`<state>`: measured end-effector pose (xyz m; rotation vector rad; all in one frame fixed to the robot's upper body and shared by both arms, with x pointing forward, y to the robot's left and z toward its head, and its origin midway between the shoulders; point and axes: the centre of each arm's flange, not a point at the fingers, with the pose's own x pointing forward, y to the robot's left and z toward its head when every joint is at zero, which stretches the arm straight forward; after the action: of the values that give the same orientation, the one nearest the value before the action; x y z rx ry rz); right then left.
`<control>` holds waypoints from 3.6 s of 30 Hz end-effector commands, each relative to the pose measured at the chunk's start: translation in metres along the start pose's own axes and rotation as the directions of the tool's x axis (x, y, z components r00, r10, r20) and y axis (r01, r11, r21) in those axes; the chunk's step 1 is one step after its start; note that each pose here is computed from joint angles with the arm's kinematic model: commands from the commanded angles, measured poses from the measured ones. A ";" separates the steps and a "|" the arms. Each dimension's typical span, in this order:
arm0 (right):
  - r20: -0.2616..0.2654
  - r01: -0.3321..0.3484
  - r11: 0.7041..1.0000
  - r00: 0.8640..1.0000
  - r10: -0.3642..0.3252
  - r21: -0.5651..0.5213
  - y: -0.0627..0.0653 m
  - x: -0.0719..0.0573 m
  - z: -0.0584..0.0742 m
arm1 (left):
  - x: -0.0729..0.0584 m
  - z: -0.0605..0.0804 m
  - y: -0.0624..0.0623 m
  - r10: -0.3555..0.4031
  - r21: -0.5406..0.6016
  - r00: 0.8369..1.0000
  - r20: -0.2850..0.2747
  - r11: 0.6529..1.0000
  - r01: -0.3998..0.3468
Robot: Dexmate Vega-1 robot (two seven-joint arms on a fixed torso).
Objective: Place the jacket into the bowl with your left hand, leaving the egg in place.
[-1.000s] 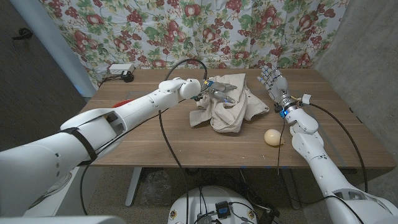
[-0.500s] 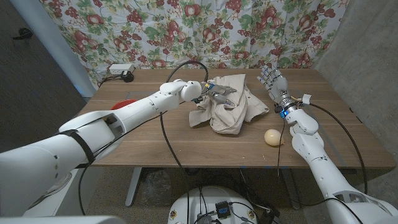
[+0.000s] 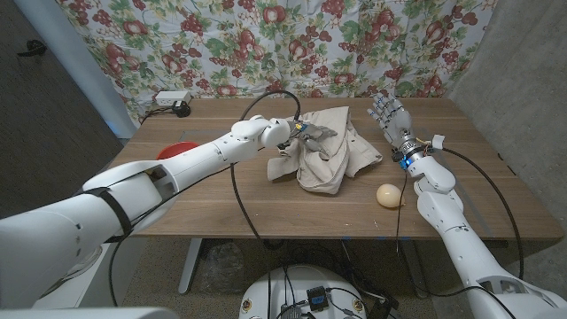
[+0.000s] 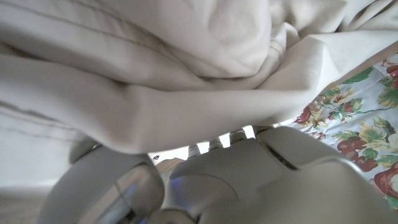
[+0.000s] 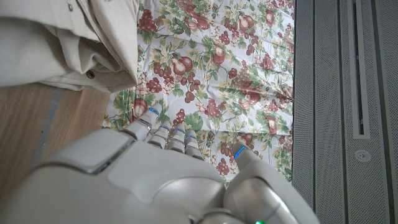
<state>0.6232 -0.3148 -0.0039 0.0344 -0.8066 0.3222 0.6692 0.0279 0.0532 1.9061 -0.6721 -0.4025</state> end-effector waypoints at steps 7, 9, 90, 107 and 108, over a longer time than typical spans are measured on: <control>0.003 0.001 1.000 1.000 -0.001 -0.008 -0.001 -0.001 0.002 | -0.004 0.007 -0.006 0.183 0.108 0.982 -0.047 0.978 -0.177; 0.002 0.002 1.000 1.000 -0.002 -0.006 -0.001 0.000 0.002 | -0.004 0.007 -0.006 0.213 0.108 0.976 -0.051 0.972 -0.207; 0.030 -0.006 1.000 1.000 0.007 -0.022 0.010 -0.002 0.015 | -0.073 -0.015 0.069 0.681 -0.023 0.722 -0.126 0.725 -0.688; 0.037 -0.012 1.000 0.999 0.013 -0.025 0.012 0.000 0.016 | -0.091 -0.019 0.093 0.737 -0.026 0.661 -0.139 0.665 -0.746; 0.038 -0.014 1.000 0.999 0.015 -0.028 0.012 0.000 0.016 | -0.093 -0.019 0.095 0.741 -0.023 0.656 -0.144 0.660 -0.750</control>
<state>0.6093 -0.3075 0.0045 0.0114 -0.8407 0.3214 0.5941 0.0642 0.1307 1.4302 -1.2282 0.1753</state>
